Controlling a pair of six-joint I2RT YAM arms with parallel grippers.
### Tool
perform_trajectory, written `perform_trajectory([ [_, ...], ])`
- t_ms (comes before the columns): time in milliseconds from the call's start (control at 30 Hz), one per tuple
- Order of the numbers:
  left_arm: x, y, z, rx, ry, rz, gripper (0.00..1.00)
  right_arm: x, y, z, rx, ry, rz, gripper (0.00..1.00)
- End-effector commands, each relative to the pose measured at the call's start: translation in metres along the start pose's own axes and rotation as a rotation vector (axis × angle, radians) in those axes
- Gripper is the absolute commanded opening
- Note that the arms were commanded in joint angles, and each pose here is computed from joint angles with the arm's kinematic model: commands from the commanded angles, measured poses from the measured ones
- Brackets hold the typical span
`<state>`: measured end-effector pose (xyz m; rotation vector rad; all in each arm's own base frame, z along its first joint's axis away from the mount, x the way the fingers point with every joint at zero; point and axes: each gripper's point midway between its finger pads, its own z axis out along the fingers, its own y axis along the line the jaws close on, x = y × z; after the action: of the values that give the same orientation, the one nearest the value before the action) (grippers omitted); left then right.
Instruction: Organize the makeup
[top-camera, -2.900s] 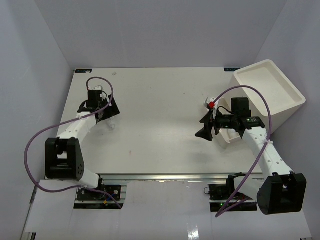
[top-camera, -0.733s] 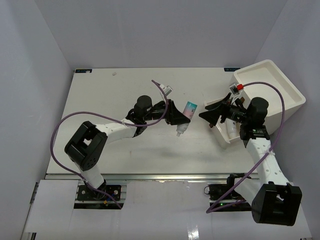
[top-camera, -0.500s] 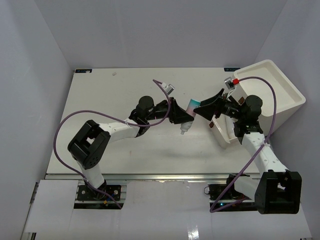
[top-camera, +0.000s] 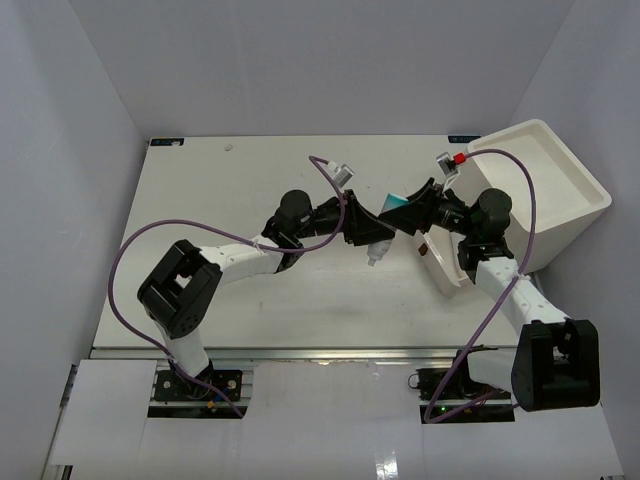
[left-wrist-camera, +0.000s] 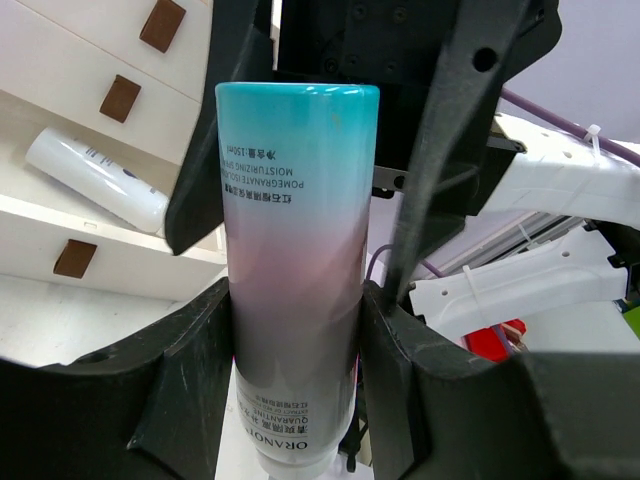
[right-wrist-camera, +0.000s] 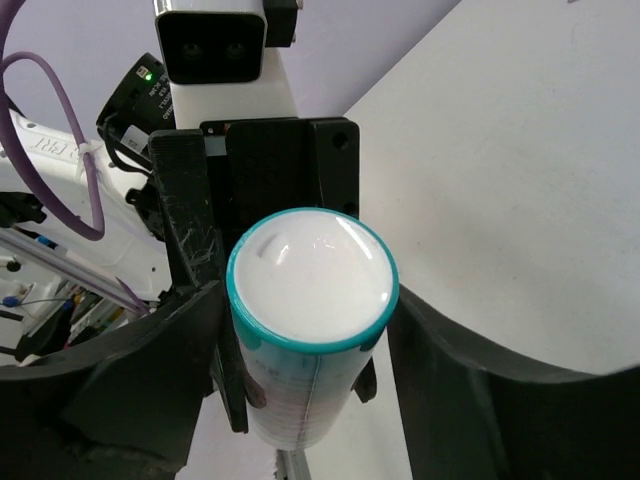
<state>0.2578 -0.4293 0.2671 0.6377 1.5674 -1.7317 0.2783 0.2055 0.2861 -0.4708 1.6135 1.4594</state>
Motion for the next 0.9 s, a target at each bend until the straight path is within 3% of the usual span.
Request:
perform_trajectory([
  [0,-0.020,-0.020,0.008,0.052,-0.047,0.070,0.03,-0.018,0.014,0.005,-0.051,-0.040,-0.073,0.57],
  [133,-0.017,-0.019,0.007,0.040,-0.039,0.070,0.14,-0.019,0.017,0.004,-0.064,-0.042,-0.109,0.34],
  [233,-0.016,-0.018,0.004,0.027,-0.035,0.076,0.33,-0.021,0.017,0.004,-0.059,-0.033,-0.147,0.19],
  [400,-0.016,-0.019,-0.002,-0.014,-0.017,0.106,0.81,-0.027,0.010,0.002,0.010,0.006,-0.194,0.15],
  [500,-0.021,-0.023,-0.013,-0.060,-0.015,0.173,0.97,-0.032,0.001,-0.003,0.082,0.026,-0.292,0.13],
  [700,-0.032,-0.031,-0.040,-0.149,0.010,0.280,0.98,-0.036,-0.009,-0.016,0.208,0.074,-0.366,0.12],
  [867,-0.047,-0.022,-0.080,-0.389,0.062,0.460,0.98,-0.059,-0.057,-0.050,0.565,0.198,-0.537,0.11],
])
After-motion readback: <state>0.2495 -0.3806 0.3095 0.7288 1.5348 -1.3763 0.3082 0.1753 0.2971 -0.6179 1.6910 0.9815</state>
